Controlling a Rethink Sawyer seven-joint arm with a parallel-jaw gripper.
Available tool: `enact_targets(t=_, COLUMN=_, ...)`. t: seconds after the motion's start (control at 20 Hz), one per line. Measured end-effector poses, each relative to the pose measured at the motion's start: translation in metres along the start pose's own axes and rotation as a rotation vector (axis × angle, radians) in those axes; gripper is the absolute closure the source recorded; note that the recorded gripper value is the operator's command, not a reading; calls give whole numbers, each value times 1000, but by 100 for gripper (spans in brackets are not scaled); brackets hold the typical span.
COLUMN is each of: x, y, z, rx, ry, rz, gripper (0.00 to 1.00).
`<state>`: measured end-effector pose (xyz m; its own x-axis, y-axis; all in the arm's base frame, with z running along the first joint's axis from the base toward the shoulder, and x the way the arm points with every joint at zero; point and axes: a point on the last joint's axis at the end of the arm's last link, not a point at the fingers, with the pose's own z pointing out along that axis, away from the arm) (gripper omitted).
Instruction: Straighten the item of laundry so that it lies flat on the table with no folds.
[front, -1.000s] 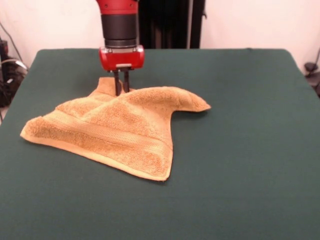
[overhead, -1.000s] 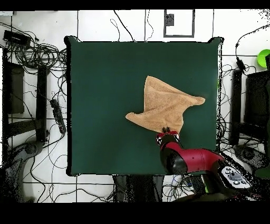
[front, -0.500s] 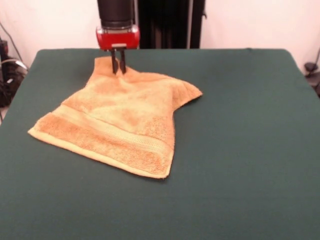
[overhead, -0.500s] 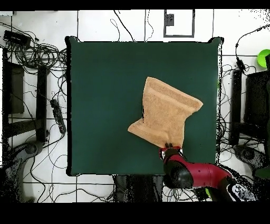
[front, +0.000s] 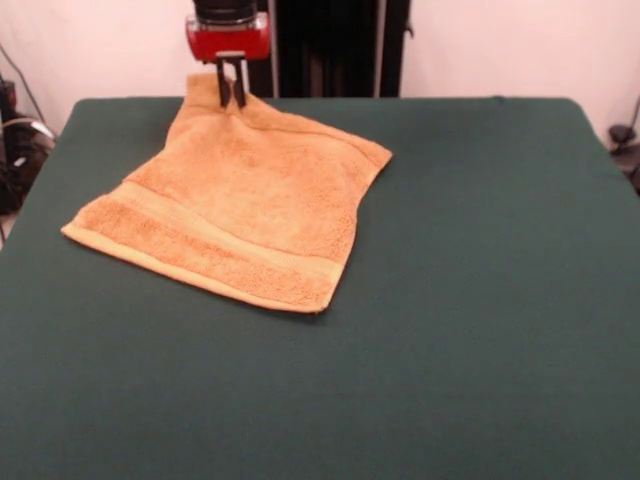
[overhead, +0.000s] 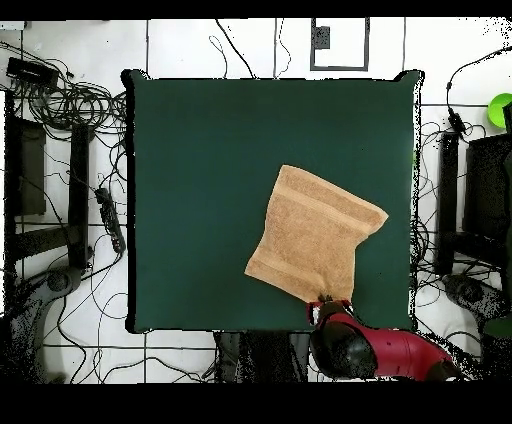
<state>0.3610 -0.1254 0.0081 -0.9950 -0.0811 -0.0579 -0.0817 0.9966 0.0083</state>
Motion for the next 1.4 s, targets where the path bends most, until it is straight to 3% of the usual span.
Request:
enact_targets(t=0.3, x=6, y=-4, z=-5, rx=-1, ry=5, rz=20, gripper=100)
enact_targets(t=0.35, x=7, y=-6, z=-6, rx=-1, ry=3, rz=26, gripper=0)
enact_targets(t=1.4, x=-6, y=8, z=-4, rx=-20, ry=-15, rz=-10, gripper=0)
